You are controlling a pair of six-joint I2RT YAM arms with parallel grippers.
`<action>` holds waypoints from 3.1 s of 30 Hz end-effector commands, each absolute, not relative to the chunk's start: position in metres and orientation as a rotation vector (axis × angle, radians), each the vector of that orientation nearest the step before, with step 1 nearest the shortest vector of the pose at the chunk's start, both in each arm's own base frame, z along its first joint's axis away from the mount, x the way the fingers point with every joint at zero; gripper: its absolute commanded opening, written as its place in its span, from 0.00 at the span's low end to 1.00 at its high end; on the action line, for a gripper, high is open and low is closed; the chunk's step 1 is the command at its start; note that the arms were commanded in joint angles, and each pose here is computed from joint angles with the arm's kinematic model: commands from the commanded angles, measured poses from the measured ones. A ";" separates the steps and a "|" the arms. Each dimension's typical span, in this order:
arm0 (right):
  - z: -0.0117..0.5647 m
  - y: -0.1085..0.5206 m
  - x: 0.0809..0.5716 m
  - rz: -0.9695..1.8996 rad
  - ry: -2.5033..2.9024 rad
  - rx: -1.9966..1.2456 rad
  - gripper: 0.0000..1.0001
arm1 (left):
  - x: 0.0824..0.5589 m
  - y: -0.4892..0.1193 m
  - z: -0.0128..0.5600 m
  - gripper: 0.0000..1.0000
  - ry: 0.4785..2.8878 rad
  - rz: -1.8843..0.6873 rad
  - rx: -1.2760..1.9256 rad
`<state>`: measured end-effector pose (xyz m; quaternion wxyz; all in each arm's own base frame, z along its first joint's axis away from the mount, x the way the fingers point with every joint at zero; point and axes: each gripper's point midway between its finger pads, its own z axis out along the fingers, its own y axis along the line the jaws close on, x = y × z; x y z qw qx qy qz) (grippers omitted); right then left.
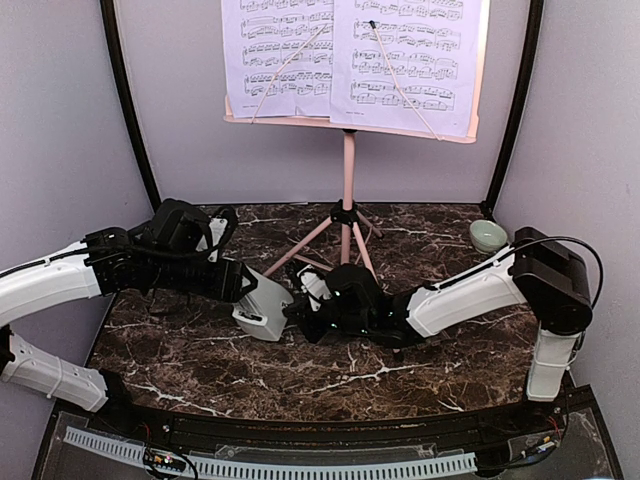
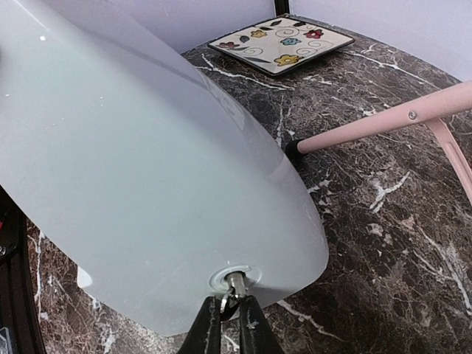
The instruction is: Set up the instrument practice props
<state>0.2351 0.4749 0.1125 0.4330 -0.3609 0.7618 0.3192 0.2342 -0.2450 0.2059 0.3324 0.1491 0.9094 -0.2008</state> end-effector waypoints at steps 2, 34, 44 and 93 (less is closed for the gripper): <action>0.139 0.484 0.238 0.861 1.819 -0.881 0.14 | 0.232 -0.270 0.237 0.11 2.269 -0.706 0.432; 0.205 0.512 0.294 1.563 2.026 -0.292 0.00 | 0.224 -0.243 0.299 0.07 1.893 -0.634 0.581; 0.176 0.485 0.270 1.265 2.053 -0.566 0.43 | 0.239 -0.258 0.260 0.06 2.075 -0.588 0.567; 0.247 0.440 0.262 1.002 1.987 -0.640 0.63 | 0.261 -0.242 0.181 0.92 2.178 -0.469 0.443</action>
